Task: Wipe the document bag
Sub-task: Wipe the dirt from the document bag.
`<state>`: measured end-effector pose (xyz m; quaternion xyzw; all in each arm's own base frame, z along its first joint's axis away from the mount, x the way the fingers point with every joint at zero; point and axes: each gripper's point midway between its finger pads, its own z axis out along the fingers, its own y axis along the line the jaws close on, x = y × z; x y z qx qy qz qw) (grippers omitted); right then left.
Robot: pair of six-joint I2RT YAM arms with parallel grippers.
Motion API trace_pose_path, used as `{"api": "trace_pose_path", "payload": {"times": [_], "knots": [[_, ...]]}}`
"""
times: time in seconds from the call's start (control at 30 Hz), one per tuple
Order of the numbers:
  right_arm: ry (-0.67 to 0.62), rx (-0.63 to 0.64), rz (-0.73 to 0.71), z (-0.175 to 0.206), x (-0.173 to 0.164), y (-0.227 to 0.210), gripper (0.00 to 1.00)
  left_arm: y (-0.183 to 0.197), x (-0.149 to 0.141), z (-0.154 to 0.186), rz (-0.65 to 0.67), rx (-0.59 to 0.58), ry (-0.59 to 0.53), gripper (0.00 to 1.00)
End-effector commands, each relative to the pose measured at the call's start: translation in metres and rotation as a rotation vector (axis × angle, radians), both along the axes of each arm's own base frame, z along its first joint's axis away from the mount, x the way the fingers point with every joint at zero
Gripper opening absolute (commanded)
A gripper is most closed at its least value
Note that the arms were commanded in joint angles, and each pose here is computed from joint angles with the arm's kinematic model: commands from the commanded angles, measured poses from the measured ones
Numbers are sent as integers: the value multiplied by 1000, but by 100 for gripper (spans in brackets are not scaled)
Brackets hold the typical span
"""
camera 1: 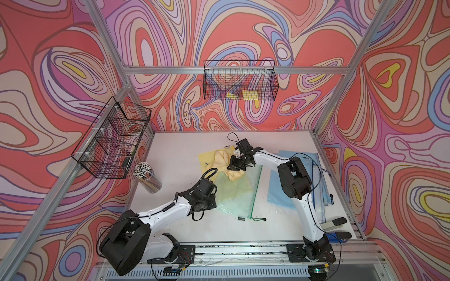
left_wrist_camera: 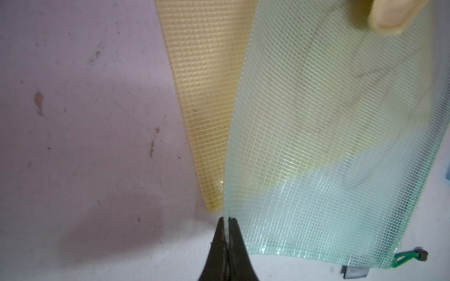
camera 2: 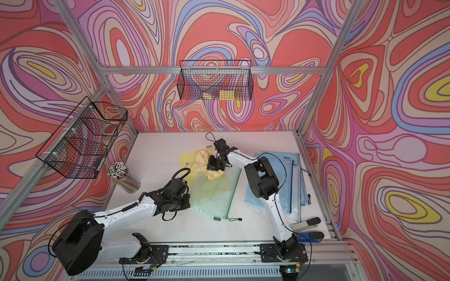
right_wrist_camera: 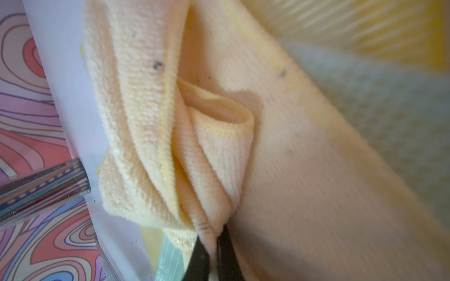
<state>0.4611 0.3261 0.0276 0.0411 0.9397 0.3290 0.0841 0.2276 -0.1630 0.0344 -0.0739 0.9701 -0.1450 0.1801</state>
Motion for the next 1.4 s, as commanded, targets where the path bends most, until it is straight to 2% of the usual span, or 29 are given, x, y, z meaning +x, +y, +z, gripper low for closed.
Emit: {"api": "trace_pose_path", "payload": {"times": [0.0, 0.13, 0.23, 0.37, 0.5, 0.63, 0.77, 0.9, 1.0, 1.27, 1.37], "knots": [[57, -74, -119, -31, 23, -61, 0, 4, 0, 7, 1, 17, -5, 0], [76, -95, -195, -36, 41, -112, 0, 4, 0, 8, 1, 17, -9, 0], [53, -92, -190, -19, 43, -119, 0, 4, 0, 8, 0, 16, -9, 0], [-14, -50, -107, 22, 21, -82, 0, 2, 1, 8, 0, 12, -9, 0], [-71, -47, 38, 52, -28, -17, 0, 0, 2, 7, -5, 14, -3, 0], [-29, -40, 154, 42, -74, 36, 0, -2, 4, 6, -13, 17, 2, 0], [34, -35, 170, 11, -89, 49, 0, -2, 4, 5, -11, 15, 4, 0], [51, -76, 137, -9, -81, 31, 0, -1, 3, 7, -11, 17, 2, 0], [68, -85, 77, -17, -64, 0, 0, 2, 2, 8, -10, 26, -2, 0], [85, -123, -143, -20, -19, -128, 0, 5, 1, 9, -10, 36, -5, 0], [62, -132, -176, -8, -12, -153, 0, 6, 0, 9, -10, 44, -3, 0]]}}
